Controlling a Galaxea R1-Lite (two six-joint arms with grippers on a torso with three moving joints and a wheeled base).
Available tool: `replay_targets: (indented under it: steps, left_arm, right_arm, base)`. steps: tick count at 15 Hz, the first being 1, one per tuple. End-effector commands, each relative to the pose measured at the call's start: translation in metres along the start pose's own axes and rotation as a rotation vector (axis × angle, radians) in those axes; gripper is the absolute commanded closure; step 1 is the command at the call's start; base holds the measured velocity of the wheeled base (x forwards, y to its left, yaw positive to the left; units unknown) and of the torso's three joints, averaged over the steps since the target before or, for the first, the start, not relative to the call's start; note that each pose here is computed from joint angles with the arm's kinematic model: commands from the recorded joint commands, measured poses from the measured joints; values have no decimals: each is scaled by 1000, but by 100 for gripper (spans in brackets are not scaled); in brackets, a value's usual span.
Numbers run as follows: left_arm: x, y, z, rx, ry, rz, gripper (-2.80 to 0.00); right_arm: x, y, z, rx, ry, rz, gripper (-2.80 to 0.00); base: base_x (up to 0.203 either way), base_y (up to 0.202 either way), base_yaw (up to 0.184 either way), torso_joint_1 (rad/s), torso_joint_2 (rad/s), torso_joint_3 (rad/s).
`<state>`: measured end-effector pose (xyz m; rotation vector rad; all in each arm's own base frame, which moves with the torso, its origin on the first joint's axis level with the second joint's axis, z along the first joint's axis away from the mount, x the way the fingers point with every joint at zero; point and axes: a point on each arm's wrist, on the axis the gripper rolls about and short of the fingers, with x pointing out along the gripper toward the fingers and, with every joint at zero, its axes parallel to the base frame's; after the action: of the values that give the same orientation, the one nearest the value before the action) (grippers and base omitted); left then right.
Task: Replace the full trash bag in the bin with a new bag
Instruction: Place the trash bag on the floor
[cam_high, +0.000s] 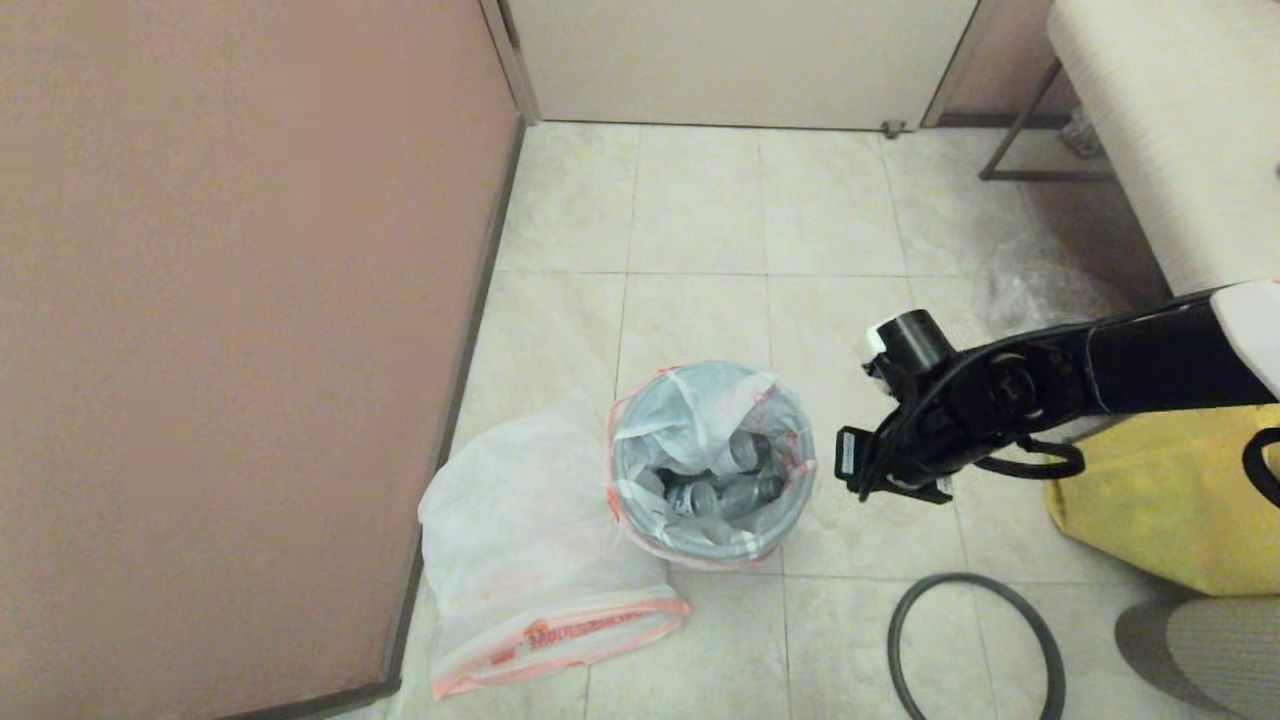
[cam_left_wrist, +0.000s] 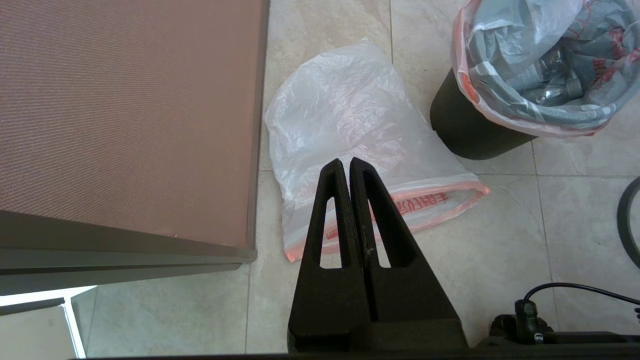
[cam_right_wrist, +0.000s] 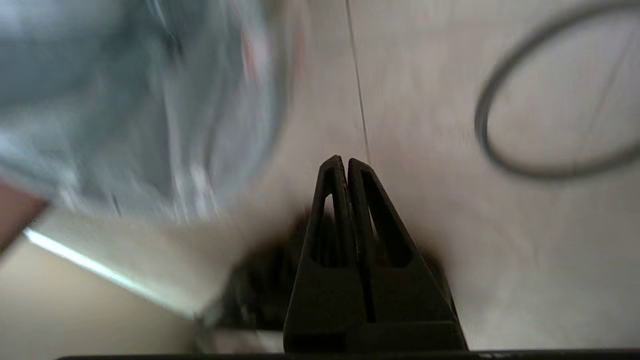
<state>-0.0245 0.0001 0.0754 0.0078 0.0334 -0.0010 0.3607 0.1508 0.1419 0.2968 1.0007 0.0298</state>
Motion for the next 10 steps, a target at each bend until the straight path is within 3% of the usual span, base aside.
replay_targets:
  steps: [1, 5, 10]
  left_arm:
    - [0, 0, 0, 0, 2, 1, 0]
    - [0, 0, 0, 0, 2, 1, 0]
    - [0, 0, 0, 0, 2, 1, 0]
  right_arm:
    - [-2, 1, -17, -13, 39, -21, 0]
    - [42, 11, -38, -18, 89, -47, 0]
    - [68, 46, -64, -99, 93, 14, 0]
  base:
    - [0, 0, 0, 0, 0, 0]
    - [0, 0, 0, 0, 0, 0]
    - [0, 0, 0, 0, 0, 0]
